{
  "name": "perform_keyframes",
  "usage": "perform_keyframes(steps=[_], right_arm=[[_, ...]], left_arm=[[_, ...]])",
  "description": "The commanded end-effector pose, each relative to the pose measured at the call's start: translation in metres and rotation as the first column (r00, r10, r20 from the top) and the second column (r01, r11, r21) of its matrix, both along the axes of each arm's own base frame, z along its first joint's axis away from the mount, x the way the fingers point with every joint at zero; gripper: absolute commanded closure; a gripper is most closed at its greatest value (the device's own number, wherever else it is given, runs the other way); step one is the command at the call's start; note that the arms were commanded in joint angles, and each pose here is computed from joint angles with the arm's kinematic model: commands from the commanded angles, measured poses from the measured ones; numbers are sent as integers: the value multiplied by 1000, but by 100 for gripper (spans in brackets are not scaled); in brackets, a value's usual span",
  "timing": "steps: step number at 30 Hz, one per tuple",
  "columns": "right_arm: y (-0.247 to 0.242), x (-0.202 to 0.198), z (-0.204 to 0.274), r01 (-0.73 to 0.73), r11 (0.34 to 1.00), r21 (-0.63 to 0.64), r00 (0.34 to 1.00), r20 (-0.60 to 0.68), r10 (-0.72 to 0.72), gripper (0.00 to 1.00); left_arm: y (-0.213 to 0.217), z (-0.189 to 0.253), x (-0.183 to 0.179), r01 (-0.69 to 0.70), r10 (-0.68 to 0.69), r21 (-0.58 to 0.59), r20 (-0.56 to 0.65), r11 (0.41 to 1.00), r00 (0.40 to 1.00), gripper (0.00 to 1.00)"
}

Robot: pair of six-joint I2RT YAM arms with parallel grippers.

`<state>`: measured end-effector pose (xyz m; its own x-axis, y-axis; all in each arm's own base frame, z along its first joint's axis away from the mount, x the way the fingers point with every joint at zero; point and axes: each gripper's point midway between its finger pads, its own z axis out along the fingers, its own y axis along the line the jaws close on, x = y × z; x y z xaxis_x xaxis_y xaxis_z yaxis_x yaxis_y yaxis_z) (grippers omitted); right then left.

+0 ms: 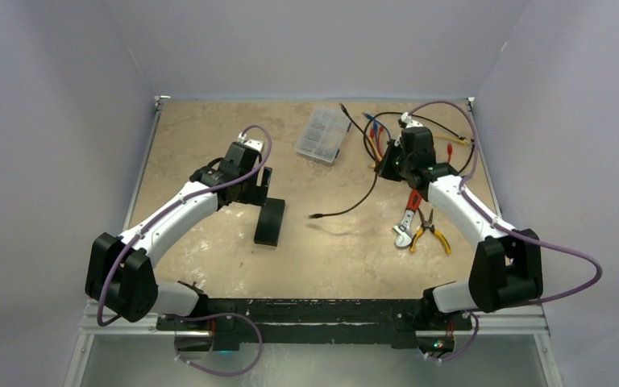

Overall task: Pull the plug from the switch port
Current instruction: Pick up the connector from the center of the board, then place the connector at the center of the board.

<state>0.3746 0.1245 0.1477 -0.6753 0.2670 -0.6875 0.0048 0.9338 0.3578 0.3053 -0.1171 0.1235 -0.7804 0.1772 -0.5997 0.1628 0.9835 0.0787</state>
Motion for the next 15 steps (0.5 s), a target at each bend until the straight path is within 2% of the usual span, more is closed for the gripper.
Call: perform_keyframes(steps=[1,7,15], right_arm=[[-8,16,40,26,999,25,995,100,-28,100],[-14,26,50,24,997,78,993,114,-33,100],[-42,32,39,51,985,162,995,78,-64,100]], left_arm=[[2,6,7,-7,7,7,31,1000,1000,20],[2,2,6,-4,3,13,12,1000,1000,20],[3,1,5,-4,4,15,8,1000,1000,21]])
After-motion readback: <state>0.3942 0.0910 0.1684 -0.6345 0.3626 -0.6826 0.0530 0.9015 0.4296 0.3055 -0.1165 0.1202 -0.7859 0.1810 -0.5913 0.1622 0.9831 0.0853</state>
